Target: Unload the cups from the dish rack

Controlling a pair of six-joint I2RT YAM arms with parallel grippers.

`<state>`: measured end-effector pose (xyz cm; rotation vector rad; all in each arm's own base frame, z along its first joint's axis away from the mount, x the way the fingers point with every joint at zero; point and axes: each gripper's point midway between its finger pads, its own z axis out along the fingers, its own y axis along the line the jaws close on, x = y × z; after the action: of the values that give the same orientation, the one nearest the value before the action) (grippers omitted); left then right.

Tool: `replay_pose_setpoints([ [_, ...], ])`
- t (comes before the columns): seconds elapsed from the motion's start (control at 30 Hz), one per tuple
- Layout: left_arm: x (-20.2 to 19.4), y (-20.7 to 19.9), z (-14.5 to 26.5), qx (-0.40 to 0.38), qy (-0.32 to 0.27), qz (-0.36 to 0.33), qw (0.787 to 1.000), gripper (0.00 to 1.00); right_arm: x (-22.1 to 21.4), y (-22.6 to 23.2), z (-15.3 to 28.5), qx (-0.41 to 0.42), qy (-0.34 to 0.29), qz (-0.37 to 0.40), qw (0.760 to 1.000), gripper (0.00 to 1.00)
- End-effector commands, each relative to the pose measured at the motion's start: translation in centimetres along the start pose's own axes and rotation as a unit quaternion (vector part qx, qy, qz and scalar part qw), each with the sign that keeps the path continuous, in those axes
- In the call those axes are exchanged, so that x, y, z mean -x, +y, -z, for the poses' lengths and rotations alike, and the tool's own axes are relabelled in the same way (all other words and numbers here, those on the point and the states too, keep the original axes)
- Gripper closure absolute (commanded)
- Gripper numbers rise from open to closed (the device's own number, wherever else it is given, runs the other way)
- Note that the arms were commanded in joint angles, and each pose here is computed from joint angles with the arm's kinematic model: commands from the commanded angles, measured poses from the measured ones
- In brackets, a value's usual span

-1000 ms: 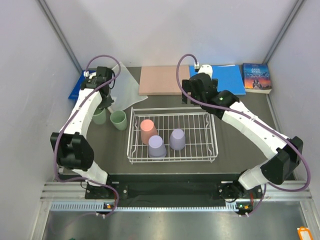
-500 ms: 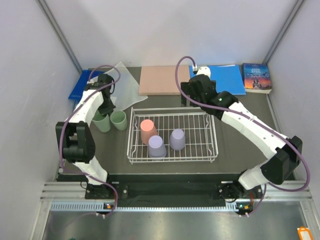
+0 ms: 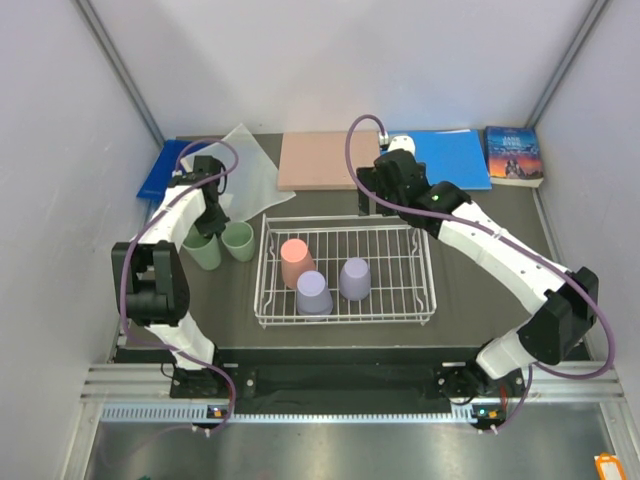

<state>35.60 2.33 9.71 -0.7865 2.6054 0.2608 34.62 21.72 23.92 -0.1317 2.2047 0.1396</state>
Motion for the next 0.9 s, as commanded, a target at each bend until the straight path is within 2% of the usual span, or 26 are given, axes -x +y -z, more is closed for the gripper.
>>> replay_pose_setpoints([
  [0.0, 1.5, 0.0, 0.9, -0.01, -0.029, 0.02, 0.999, 0.87, 2.2, 1.2, 0.7, 0.021, -0.028, -0.008, 0.999, 0.02],
  [0.2, 2.4, 0.2, 2.0, -0.013, -0.045, 0.026, 0.999, 0.82, 2.4, 1.5, 0.7, 0.027, -0.029, -0.009, 0.999, 0.02],
  [0.3, 2.8, 0.5, 2.7, -0.012, -0.052, 0.03, 0.998, 0.7, 2.6, 1.7, 0.8, 0.031, -0.031, -0.011, 0.999, 0.02],
  [0.33, 2.9, 0.7, 3.0, -0.01, -0.055, 0.033, 0.998, 0.58, 2.7, 1.7, 0.9, 0.031, -0.032, -0.012, 0.999, 0.02],
  [0.43, 3.5, 1.1, 4.1, -0.008, -0.073, 0.04, 0.997, 0.4, 2.7, 1.7, 0.9, 0.032, -0.033, -0.011, 0.999, 0.02],
  [0.5, 4.0, 1.4, 5.0, -0.006, -0.083, 0.047, 0.995, 0.34, 2.6, 1.7, 0.9, 0.032, -0.033, -0.011, 0.999, 0.02],
  [0.67, 6.2, 2.8, 8.7, 0.0, -0.135, 0.075, 0.988, 0.22, 2.6, 1.9, 1.2, 0.035, -0.034, -0.009, 0.999, 0.02],
  [0.73, 7.1, 3.2, 11.0, -0.006, -0.152, 0.086, 0.985, 0.2, 2.7, 1.8, 1.3, 0.033, -0.038, -0.008, 0.999, 0.02],
  [0.87, 7.7, 1.8, 16.6, -0.106, -0.197, 0.103, 0.969, 0.2, 2.3, 1.9, 1.3, 0.035, -0.038, -0.002, 0.999, 0.02],
])
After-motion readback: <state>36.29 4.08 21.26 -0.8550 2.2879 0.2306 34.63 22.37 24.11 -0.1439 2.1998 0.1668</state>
